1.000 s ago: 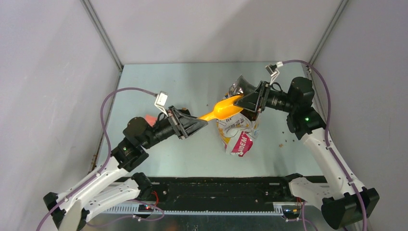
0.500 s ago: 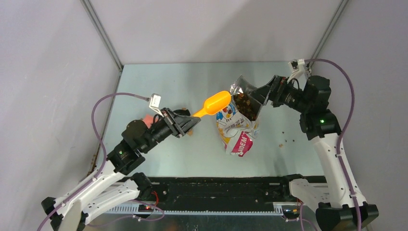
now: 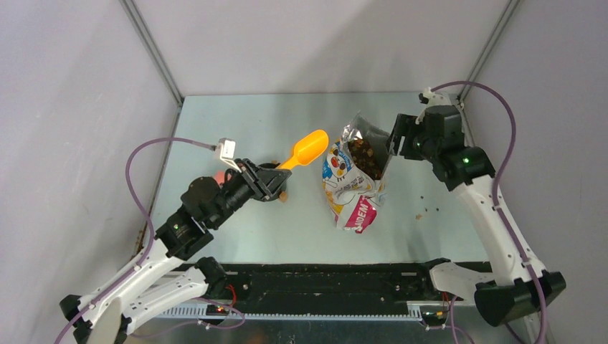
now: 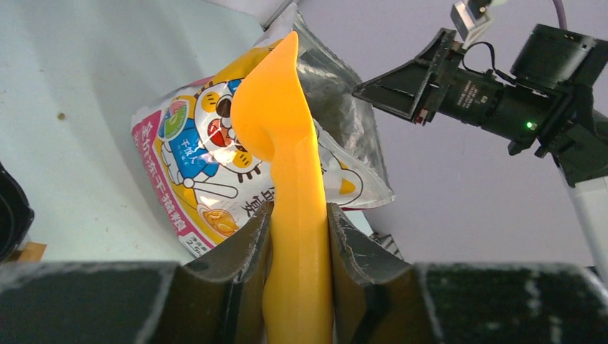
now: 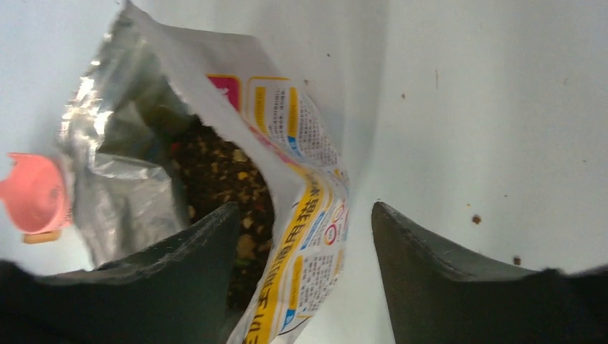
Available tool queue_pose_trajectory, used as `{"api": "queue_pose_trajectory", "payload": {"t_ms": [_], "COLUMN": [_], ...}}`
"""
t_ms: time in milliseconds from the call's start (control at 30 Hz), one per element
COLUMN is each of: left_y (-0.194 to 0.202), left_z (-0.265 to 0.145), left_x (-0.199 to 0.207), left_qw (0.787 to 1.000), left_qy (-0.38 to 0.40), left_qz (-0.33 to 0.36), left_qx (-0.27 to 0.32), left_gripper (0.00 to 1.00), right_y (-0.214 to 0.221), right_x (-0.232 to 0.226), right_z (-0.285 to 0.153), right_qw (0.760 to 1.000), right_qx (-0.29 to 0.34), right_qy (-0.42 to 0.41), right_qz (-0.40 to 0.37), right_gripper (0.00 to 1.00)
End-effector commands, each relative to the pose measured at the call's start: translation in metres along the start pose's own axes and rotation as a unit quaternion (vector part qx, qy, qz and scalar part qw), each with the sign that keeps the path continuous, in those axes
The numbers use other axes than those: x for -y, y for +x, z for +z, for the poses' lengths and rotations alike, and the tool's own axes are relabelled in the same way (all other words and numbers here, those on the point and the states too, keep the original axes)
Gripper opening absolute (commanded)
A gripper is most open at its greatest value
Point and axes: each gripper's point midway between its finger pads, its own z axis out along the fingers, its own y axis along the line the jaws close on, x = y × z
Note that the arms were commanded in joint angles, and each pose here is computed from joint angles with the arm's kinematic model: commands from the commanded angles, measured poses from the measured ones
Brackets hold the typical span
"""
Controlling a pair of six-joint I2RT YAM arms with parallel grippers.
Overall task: Serve the pet food
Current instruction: Collect the pet food from the pet food bag.
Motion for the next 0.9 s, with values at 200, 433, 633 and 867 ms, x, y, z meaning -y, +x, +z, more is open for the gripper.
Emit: {"api": "queue_pose_trajectory", "payload": {"t_ms": [200,433,633,867], "left_y": [-0.02,-0.032,-0.025,-0.006], "left_z": [-0.002,-0.022,-0.041,-0.05], "left_x": [0.016,0.025,0.009,-0.005], "left_qw": [0.998,0.999,0.999,0.996], "left_qy": [0.017,0.022,-0.013,-0.068], "left_qz": [0.054,0.045,0.034,-0.007], "left_qx": [0.013,0.021,0.006,-0.051], "left_gripper": [0.0,0.0,0.0,0.0], "right_y": [-0.01,-0.004,-0.002,-0.007], "right_x": [-0.05,-0.14,-0.182,-0.206], "right_z": [0.014,-0.007,-0.007,-0.005], "right_qw": [0.997,0.979,0.976,0.978], "right_qx": [0.0,0.014,0.044,0.107], "right_qy": [-0.065,-0.198,-0.213,-0.178], "right_qz": [-0.033,-0.036,-0.026,-0.033], "right_gripper": [0.0,0.0,0.0,0.0]}}
